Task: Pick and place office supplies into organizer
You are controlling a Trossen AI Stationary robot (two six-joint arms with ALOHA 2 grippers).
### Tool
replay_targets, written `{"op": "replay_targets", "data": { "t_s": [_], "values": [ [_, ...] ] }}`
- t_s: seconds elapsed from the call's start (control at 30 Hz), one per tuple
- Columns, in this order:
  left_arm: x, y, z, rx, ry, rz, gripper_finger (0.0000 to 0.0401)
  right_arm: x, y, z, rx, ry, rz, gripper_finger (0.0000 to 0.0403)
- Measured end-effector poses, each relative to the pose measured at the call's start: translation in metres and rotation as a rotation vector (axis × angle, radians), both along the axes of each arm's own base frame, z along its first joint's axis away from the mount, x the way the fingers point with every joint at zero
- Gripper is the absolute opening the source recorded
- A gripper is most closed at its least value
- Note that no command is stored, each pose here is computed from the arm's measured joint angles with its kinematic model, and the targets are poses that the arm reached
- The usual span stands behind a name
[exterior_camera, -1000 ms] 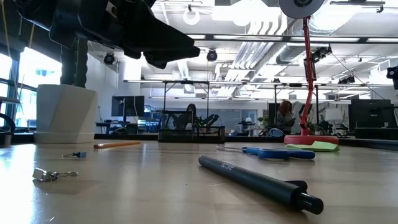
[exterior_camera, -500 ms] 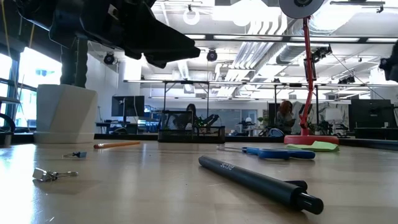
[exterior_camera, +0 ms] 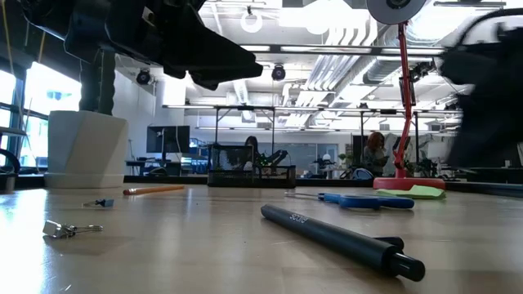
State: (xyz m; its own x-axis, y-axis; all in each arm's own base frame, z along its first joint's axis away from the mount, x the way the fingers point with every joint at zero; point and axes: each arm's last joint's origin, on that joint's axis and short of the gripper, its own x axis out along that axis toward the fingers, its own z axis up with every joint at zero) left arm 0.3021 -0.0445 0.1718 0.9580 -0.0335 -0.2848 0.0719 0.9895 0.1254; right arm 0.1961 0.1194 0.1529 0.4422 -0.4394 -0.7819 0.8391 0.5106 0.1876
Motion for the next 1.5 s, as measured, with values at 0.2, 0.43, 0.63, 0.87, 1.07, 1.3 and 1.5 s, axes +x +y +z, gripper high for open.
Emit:
{"op": "replay_targets", "data": {
  "t_s": [0.2,0.43,0.63,0.87,1.07,1.3,1.5],
  "values": [
    [-0.003,0.001,0.0,-0.032,0.035,0.032,0.0156,0.047,-0.044,0.007,-0.134,-0.022,0.14,0.0073],
    [-0.018,0.005,0.015,-0.083,0.112,0.116,0.0156,0.087,-0.103,0.025,-0.266,-0.107,0.329,0.0073],
    [-0.032,0.01,0.032,-0.063,0.117,0.157,0.0156,0.103,-0.145,0.042,-0.344,-0.257,0.469,0.0073],
    [-0.043,0.032,0.055,-0.051,0.024,0.319,0.0156,0.106,-0.17,0.053,-0.419,-0.349,0.562,0.0073],
    [-0.043,0.065,0.065,-0.036,-0.013,0.437,0.0156,0.109,-0.171,0.06,-0.507,-0.388,0.623,0.0073],
    [-0.042,0.107,0.091,-0.053,-0.085,0.551,0.0156,0.118,-0.189,0.056,-0.579,-0.469,0.639,0.0073],
    [-0.043,0.125,0.127,-0.067,-0.195,0.511,0.0156,0.146,-0.203,0.049,-0.623,-0.477,0.653,0.0073]
  ]
}}
